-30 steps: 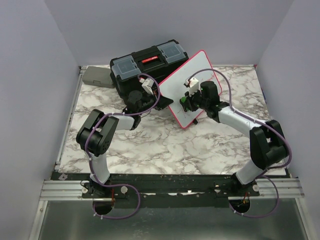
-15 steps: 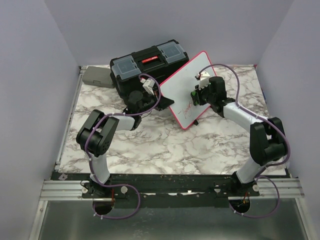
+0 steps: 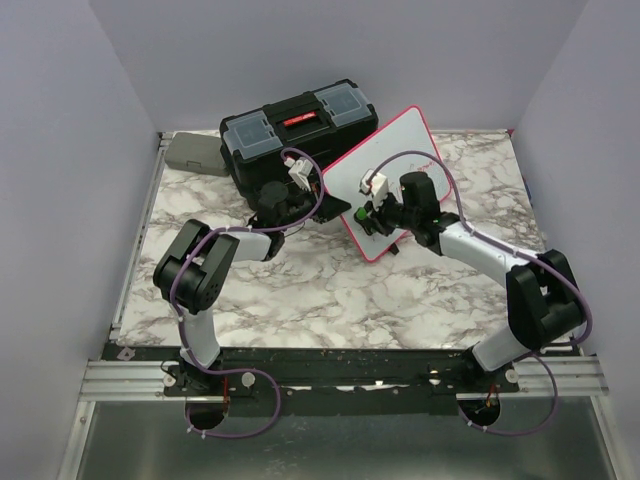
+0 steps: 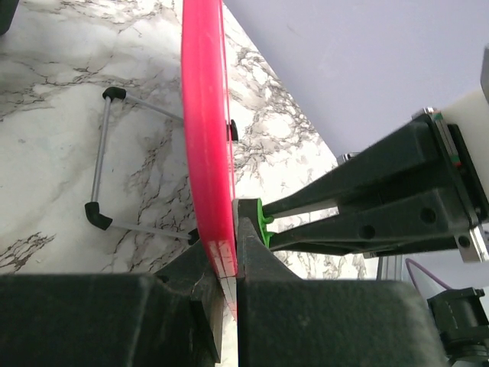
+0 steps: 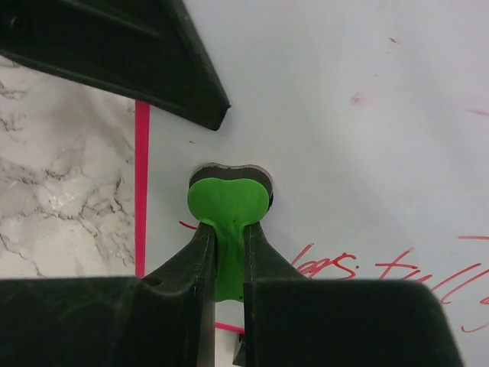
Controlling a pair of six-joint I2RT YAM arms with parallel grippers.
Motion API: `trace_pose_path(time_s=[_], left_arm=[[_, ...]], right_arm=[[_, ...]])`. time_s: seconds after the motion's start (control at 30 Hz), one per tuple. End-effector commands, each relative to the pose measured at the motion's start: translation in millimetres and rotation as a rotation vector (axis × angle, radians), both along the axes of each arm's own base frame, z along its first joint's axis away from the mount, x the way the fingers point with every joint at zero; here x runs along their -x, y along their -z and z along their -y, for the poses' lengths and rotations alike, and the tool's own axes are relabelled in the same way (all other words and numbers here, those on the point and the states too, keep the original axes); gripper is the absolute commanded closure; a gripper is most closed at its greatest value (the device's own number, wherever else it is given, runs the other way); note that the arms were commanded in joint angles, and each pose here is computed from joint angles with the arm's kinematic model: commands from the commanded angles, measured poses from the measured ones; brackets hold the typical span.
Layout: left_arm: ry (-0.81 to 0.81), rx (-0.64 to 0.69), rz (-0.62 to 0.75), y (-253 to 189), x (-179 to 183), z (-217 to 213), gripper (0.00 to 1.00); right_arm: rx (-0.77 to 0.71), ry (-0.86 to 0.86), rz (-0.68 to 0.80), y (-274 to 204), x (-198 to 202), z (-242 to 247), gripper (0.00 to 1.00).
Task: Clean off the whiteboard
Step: Erase the whiteboard at the whiteboard stand.
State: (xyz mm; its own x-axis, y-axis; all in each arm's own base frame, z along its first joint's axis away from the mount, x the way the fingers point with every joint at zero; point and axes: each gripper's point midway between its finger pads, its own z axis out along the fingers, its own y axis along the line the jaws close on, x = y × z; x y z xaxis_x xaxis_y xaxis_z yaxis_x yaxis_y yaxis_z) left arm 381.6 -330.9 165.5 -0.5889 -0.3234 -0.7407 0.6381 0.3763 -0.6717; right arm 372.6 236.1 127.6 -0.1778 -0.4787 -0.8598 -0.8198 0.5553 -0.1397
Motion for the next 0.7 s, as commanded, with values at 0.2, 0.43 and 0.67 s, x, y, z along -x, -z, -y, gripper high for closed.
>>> trace_pose_path(time_s=[0.2, 0.43, 0.67], left_arm=[[0.152, -0.002, 0.015, -5.8, 32.4, 21.1, 1.0], [0.151, 0.005, 0.014, -8.9, 29.7, 23.4, 1.0], [0.156, -0.002, 0.004, -4.9, 30.4, 24.2, 1.0]], right_arm=[[0.311, -0.078, 0.011, 54.1, 33.8, 31.9, 0.99], [0.417, -0.228, 0.099, 83.1, 66.6, 31.5, 0.99], [0.271, -0.118, 0.308, 31.2, 34.8, 11.9, 0.99]])
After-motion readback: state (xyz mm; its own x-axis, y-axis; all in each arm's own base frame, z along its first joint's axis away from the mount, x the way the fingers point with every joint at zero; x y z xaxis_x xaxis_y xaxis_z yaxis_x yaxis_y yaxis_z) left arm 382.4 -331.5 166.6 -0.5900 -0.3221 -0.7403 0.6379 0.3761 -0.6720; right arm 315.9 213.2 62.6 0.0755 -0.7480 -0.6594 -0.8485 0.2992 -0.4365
